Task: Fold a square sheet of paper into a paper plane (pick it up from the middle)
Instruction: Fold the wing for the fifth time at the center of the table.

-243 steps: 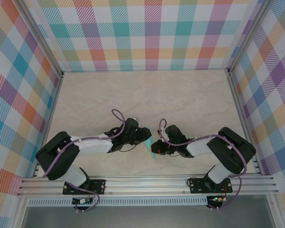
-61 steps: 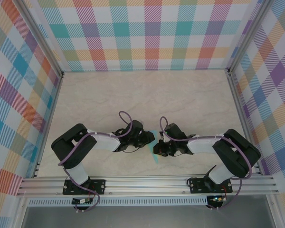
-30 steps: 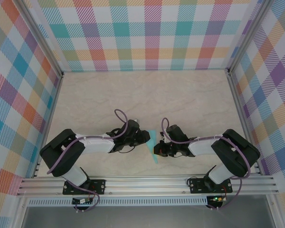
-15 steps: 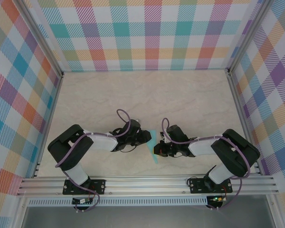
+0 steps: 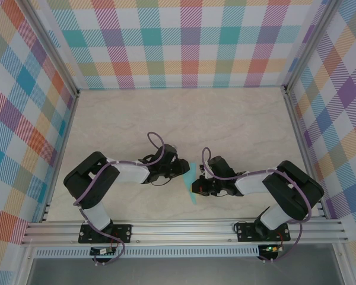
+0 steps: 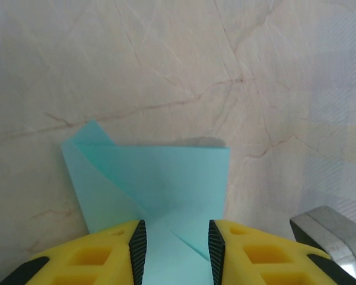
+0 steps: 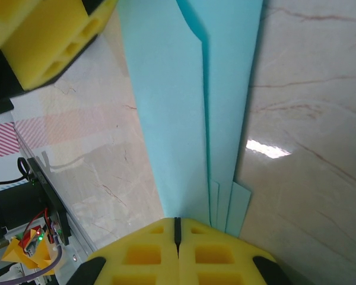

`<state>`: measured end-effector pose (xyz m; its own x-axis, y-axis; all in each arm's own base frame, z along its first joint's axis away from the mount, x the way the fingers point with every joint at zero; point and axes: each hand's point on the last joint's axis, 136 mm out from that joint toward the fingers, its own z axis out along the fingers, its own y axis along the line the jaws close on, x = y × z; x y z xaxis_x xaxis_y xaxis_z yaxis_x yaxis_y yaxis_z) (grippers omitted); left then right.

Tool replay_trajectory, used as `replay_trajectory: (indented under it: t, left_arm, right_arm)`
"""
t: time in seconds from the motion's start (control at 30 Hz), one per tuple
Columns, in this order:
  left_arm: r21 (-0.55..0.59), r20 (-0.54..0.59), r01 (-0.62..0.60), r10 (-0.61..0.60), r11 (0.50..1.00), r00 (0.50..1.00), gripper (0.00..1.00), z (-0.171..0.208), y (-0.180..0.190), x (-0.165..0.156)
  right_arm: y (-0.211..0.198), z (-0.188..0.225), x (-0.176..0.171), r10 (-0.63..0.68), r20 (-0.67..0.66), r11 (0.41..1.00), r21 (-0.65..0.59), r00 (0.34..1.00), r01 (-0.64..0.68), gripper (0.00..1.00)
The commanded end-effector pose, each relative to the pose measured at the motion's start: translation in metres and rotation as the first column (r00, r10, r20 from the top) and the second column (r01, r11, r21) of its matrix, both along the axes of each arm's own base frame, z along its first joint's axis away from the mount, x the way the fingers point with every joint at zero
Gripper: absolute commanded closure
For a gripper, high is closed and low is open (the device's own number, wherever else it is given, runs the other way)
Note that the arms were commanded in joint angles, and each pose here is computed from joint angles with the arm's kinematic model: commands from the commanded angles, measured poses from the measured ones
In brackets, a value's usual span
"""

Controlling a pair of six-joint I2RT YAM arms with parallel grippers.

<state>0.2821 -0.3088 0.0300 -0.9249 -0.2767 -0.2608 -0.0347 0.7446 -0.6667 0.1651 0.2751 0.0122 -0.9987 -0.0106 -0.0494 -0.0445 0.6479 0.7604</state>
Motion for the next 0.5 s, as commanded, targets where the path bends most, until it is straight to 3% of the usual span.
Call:
replay_trajectory:
  t: [0.0, 0.23, 0.47]
  left_arm:
    - [0.093, 0.011, -0.048, 0.047, 0.995, 0.999, 0.65, -0.014, 0.022, 0.018]
    - [0.113, -0.013, -0.052, 0.054, 0.992, 0.998, 0.65, -0.026, 0.030, 0.031]
    - [0.131, 0.001, -0.050, 0.050, 0.990, 0.999, 0.65, -0.011, 0.039, 0.051]
  right_arm:
    - [-0.040, -0.045, -0.032, -0.012, -0.124, 0.980, -0.197, 0.992, -0.012, 0.97]
    - [-0.040, -0.040, -0.031, -0.001, -0.122, 0.983, -0.181, 0.993, -0.021, 0.97]
    - [-0.040, -0.039, -0.032, 0.014, -0.124, 0.985, -0.170, 0.992, -0.035, 0.97]
